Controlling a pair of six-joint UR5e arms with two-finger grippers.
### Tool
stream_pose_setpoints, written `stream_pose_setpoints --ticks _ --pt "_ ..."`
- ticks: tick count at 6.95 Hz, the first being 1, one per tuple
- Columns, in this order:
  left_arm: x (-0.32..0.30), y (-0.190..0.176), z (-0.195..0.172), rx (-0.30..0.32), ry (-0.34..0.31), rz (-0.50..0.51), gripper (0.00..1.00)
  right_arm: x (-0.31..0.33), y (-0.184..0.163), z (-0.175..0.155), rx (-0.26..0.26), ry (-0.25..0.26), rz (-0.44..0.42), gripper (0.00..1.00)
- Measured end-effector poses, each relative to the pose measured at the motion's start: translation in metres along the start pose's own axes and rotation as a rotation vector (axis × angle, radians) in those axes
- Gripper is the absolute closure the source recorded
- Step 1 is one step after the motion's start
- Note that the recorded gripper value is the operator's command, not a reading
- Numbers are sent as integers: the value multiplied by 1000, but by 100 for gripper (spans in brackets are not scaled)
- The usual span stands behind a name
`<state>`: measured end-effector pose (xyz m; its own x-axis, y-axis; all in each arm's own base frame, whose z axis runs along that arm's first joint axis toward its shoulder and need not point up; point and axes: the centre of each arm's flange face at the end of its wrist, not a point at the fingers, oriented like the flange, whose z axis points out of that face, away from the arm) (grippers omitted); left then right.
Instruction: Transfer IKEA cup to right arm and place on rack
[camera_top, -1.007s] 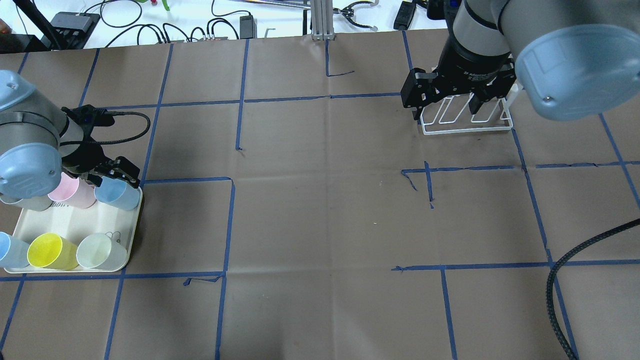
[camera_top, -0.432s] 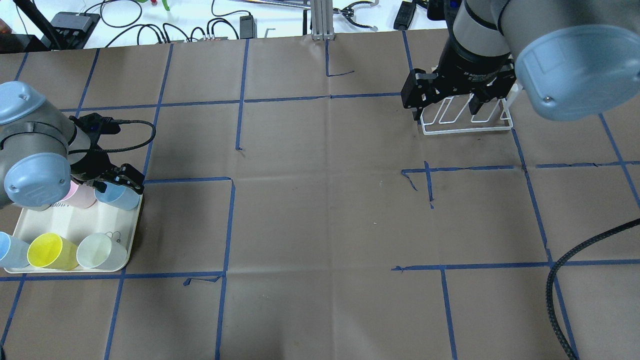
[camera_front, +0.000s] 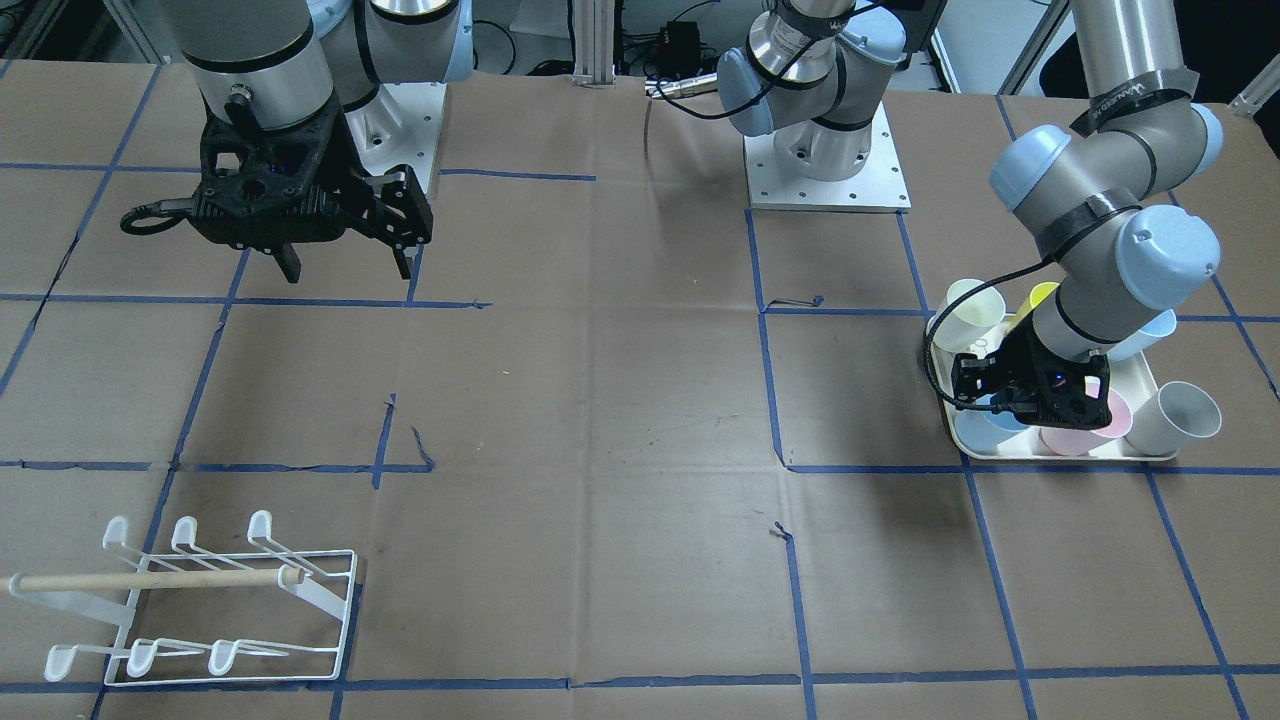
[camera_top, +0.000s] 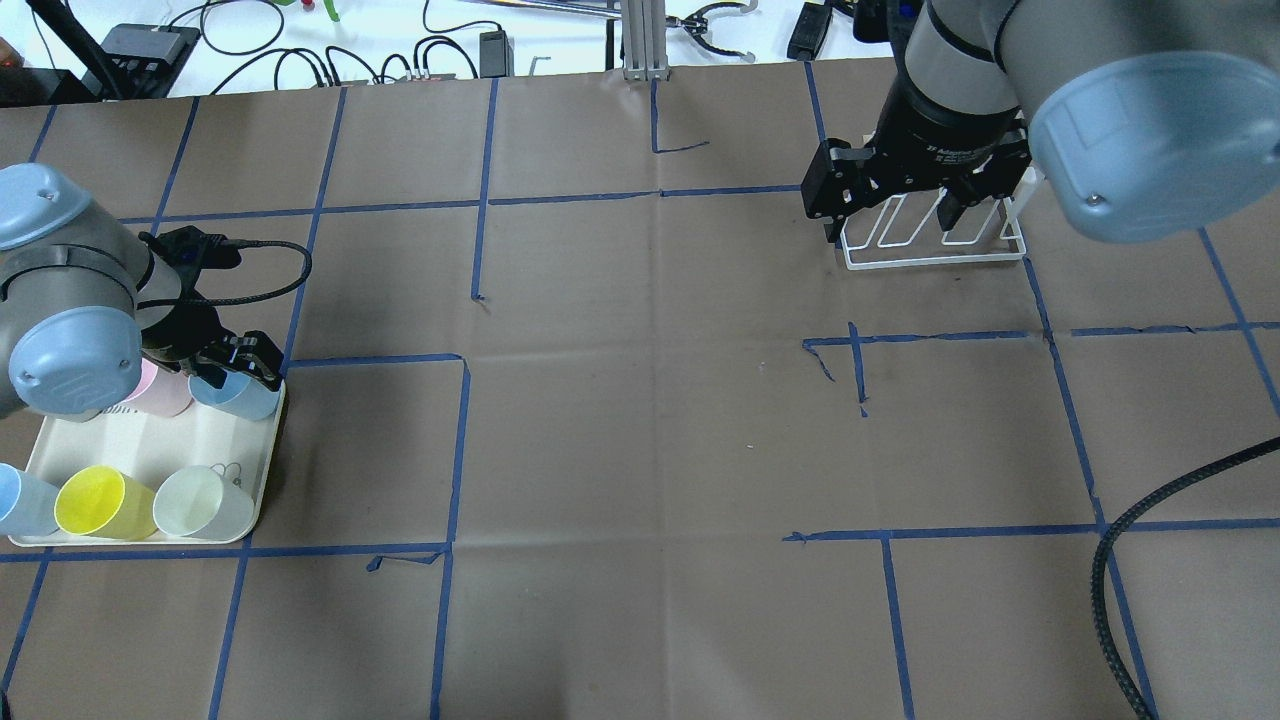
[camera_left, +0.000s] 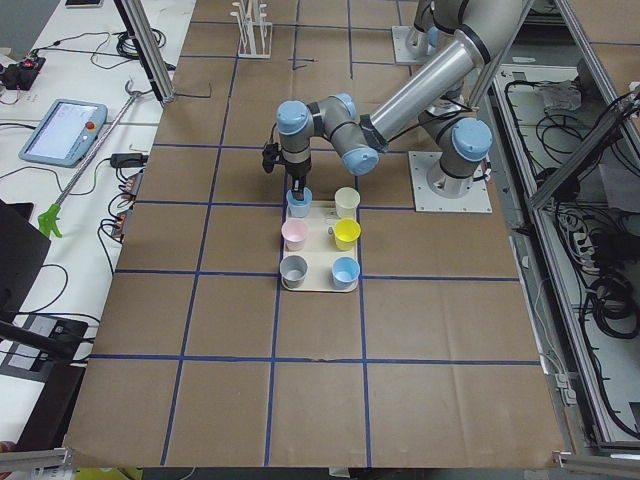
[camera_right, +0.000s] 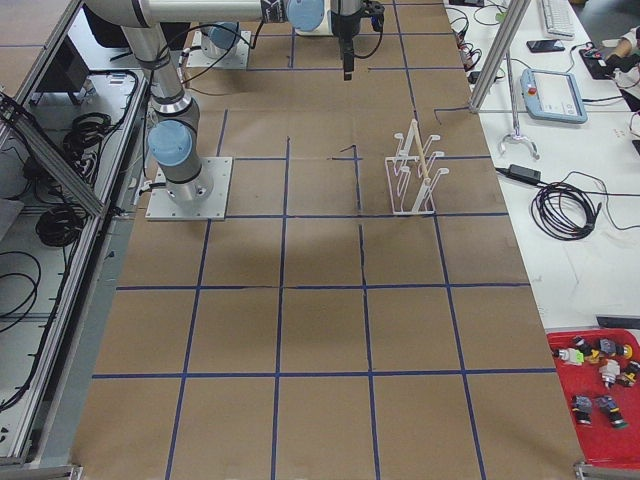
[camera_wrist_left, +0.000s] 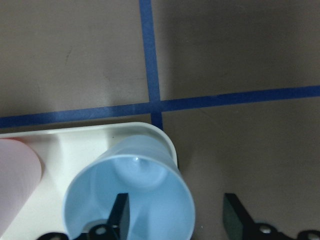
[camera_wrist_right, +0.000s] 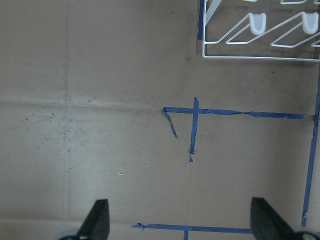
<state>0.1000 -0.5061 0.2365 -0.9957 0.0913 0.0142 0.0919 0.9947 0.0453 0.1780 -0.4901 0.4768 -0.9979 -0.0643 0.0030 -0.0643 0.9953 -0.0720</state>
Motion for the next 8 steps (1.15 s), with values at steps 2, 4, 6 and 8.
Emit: stream_pose_setpoints --ticks 2,4,6,8 --pt "-1 -1 -8 17 -5 -2 100 0 -2 3 -6 0 2 0" --pt "-1 1 -28 44 -25 -5 100 -4 -7 3 29 -37 21 0" --pt "4 10 -72 89 -51 -9 100 -14 -19 11 149 -151 147 0" --pt "3 4 -139 94 -50 -7 100 -29 -20 27 264 -343 371 0"
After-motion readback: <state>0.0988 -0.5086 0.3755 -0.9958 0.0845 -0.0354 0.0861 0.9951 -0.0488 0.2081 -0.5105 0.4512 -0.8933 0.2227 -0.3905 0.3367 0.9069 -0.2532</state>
